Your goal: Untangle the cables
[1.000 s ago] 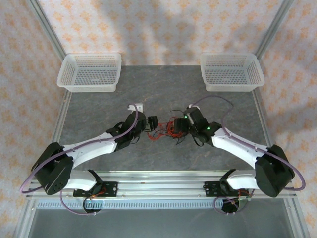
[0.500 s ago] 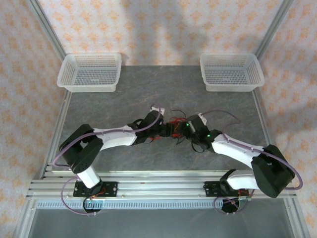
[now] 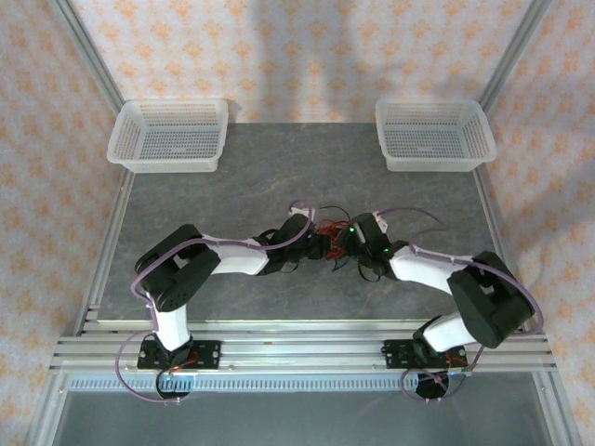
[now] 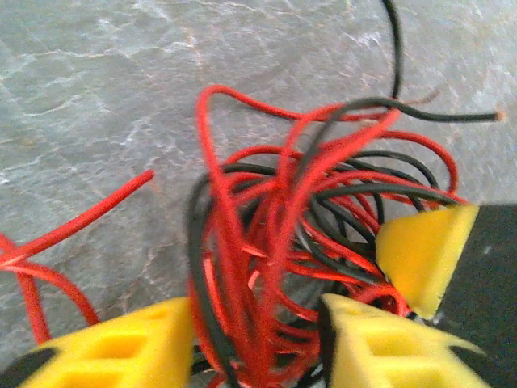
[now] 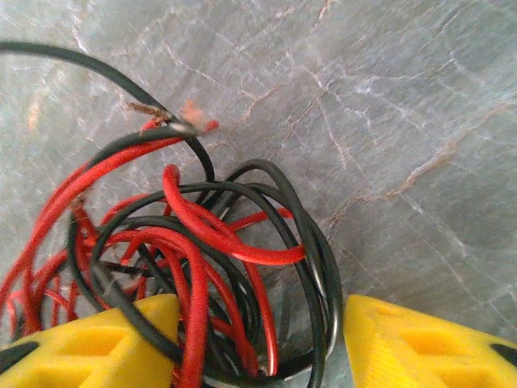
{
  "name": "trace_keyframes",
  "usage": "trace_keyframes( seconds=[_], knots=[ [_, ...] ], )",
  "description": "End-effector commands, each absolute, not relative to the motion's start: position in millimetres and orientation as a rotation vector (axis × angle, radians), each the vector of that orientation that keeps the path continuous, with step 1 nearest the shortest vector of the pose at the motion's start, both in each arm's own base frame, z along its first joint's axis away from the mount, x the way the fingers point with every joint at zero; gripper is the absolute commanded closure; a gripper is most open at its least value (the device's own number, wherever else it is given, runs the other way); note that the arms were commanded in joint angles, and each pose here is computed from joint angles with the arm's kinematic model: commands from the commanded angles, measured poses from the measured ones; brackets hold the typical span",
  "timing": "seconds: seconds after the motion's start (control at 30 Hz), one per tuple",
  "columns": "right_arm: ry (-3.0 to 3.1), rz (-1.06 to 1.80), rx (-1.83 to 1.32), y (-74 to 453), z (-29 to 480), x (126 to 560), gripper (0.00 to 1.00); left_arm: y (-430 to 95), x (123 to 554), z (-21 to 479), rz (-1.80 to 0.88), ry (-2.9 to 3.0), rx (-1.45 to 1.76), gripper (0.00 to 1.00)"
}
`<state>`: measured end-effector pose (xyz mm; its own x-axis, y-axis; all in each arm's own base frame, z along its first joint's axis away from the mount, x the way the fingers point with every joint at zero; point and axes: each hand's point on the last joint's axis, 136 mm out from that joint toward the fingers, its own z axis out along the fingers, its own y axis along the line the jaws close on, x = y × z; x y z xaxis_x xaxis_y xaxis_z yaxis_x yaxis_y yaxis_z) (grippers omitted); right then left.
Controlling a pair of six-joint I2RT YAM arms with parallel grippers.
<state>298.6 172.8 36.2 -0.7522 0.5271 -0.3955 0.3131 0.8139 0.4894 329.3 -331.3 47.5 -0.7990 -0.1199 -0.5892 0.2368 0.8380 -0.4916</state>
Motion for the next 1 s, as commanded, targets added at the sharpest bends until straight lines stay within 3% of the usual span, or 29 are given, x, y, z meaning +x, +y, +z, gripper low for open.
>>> trace_keyframes(
  seconds=[0.0,0.1,0.2,0.63,0.8,0.97],
  knots=[
    [2.479,0.526,0.582,173,26,301,0.63,-319,336,42,-0.68,2.35,0.022,0.72],
    [2.492,0.439,0.546,162,20,300,0.87,-297,336,38,-0.608,2.352,-0.029,0.9],
    [2.485,0.3,0.474,141,22,300,0.97,-266,336,37,-0.547,2.351,-0.094,0.95],
    [2.464,-0.023,0.1,110,73,299,1.0,-196,341,80,-0.185,2.289,-0.089,0.93],
    [2.484,-0.112,0.108,101,74,299,1.0,-191,340,91,-0.172,2.273,-0.111,0.83],
    [2.514,-0.117,0.19,101,68,299,0.92,-194,336,84,-0.232,2.287,-0.153,0.58]
  ],
)
